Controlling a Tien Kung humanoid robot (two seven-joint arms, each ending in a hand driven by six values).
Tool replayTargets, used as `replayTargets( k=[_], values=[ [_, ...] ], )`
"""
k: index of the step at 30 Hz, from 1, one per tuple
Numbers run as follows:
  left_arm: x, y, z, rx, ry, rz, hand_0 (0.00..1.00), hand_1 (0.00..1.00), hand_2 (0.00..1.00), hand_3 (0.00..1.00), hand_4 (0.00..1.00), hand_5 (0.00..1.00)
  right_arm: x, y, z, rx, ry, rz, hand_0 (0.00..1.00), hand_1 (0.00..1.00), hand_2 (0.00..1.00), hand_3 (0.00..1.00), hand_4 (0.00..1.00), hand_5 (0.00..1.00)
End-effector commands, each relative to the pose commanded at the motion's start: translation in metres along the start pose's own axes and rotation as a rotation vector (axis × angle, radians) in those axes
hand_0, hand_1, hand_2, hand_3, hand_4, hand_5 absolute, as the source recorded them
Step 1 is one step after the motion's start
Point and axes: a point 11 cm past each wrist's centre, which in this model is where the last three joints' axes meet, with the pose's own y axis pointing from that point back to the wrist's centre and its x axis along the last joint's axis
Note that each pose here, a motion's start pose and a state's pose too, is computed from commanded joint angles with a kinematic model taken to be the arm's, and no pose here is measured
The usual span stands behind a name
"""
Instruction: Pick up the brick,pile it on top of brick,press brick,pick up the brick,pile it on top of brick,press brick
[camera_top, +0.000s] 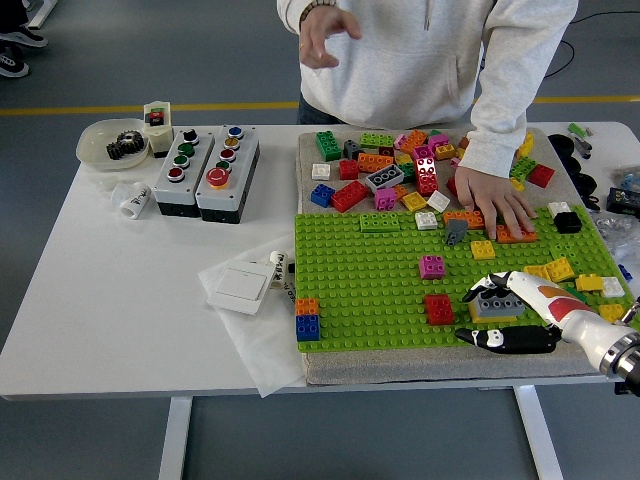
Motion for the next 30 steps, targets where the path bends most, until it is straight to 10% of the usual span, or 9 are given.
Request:
replayTargets(
  k=[30],
  values=[
    [-0.0005,0.0003,0.0018,-0.002,0.008,0.0,0.776,0.788,0.836,0.621,0.649,0.677,0.0039,-0.0031,-0.0058,0.024,-0.033,0.022,0.722,0.694,0.724,0.631,0.934,0.604]
  ],
)
